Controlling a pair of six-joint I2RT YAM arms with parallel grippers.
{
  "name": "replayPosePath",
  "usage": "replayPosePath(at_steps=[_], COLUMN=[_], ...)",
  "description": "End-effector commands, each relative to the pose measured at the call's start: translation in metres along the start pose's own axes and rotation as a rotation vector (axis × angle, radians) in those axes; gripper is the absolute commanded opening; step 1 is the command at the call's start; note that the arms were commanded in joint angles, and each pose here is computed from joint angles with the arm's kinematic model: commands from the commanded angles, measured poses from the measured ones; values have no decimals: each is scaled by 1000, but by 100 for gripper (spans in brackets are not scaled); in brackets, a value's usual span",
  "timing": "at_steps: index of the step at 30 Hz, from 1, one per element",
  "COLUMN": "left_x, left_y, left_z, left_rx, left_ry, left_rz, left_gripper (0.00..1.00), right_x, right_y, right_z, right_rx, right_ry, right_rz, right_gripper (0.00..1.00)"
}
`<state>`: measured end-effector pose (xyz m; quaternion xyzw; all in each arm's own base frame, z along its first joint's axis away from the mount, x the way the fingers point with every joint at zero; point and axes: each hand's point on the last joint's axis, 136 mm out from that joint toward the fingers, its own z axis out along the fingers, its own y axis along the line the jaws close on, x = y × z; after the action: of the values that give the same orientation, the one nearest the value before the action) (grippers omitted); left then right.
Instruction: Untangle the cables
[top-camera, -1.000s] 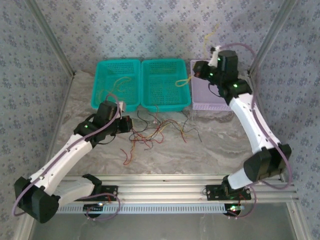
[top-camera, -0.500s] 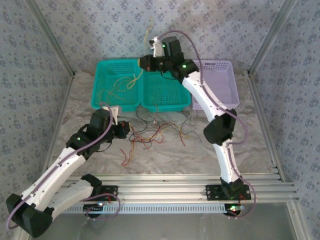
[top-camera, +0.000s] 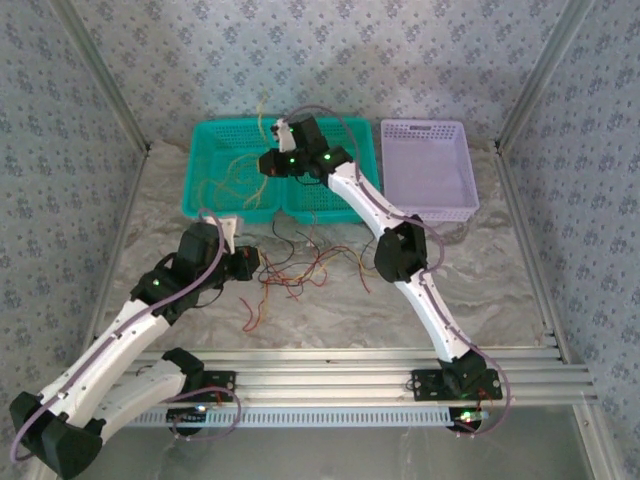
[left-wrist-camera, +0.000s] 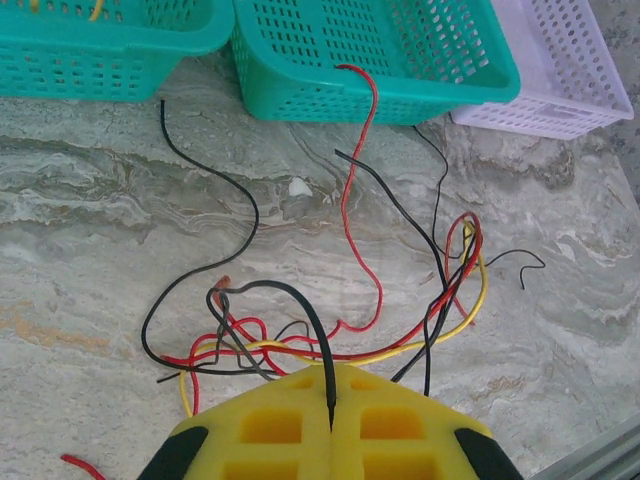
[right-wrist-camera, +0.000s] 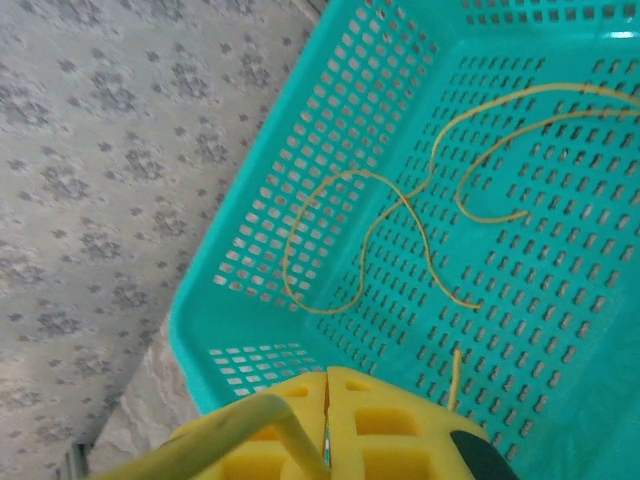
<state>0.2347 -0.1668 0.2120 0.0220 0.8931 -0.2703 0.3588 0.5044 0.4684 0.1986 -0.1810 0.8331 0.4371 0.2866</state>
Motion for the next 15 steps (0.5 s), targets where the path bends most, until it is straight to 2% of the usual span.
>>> replayPosePath(at_steps=[1,9,15], left_x=[-10,-12,-14], left_y=[-6,-8,-13], left_z=[-4,-2,1], left_rx=[22,18,25], left_ry=[-46,-42,-38], left_rz=[1,2,3], left_gripper=[0,0,0], right_x=[2,6,7], right_y=[4,11,16], right_z=[5,-1,-9], right_rx=[16,22,41], right_ry=[-1,23,37], right_rz=[-45,-73,-94], right_gripper=[0,22,49])
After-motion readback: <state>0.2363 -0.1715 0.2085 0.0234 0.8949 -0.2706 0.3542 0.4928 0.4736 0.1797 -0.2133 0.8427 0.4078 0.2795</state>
